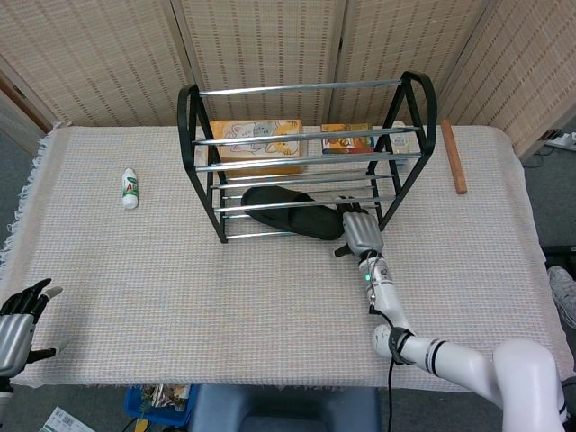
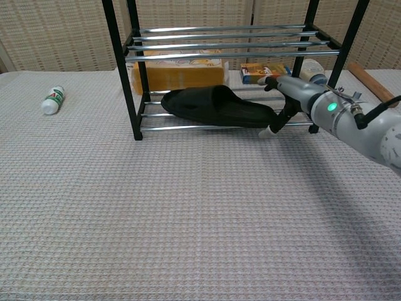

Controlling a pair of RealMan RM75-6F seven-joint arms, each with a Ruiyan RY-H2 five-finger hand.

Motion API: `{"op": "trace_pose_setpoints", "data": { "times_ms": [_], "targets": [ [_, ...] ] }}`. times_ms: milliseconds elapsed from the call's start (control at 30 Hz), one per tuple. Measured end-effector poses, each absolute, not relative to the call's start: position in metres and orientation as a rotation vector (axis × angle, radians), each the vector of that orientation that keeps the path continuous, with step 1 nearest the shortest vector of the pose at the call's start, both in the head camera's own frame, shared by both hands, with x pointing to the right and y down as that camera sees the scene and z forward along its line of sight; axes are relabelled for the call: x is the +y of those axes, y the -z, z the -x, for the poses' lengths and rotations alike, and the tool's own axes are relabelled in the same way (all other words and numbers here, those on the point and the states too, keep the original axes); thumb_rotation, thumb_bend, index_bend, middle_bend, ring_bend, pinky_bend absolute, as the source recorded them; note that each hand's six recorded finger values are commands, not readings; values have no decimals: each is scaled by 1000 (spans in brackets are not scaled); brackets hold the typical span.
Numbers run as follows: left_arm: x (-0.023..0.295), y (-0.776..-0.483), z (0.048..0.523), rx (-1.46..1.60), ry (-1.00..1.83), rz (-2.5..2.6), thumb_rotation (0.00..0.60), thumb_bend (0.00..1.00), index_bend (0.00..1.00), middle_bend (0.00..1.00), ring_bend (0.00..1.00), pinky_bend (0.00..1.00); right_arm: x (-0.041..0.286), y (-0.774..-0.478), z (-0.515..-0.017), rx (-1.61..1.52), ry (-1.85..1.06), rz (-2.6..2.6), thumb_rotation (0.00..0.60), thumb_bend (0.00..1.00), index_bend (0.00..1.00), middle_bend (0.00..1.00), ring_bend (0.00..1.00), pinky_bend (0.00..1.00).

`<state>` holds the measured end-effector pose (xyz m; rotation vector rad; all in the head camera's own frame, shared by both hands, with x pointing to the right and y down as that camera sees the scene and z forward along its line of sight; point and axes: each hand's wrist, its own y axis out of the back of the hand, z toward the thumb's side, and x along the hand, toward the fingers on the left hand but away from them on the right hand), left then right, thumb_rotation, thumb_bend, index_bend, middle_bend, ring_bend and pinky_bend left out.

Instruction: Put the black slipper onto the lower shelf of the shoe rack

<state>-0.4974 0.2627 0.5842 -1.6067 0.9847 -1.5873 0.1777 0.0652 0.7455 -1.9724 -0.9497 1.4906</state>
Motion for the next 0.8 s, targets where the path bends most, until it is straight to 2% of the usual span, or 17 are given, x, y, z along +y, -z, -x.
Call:
{"op": "trace_pose_setpoints", "data": {
  "times_ms": [300, 800],
  "targets": [
    [265, -584, 496, 982, 1589, 1610, 600, 148, 207, 120, 151, 192, 69, -750, -188, -893, -1539, 1945, 600, 0, 0, 77, 47, 204],
    [267, -583, 497, 978, 1599, 1610, 600, 148, 207, 120, 151, 192, 88, -746, -171, -819, -1480, 2007, 600, 0, 0, 105, 62, 204]
  ]
}}
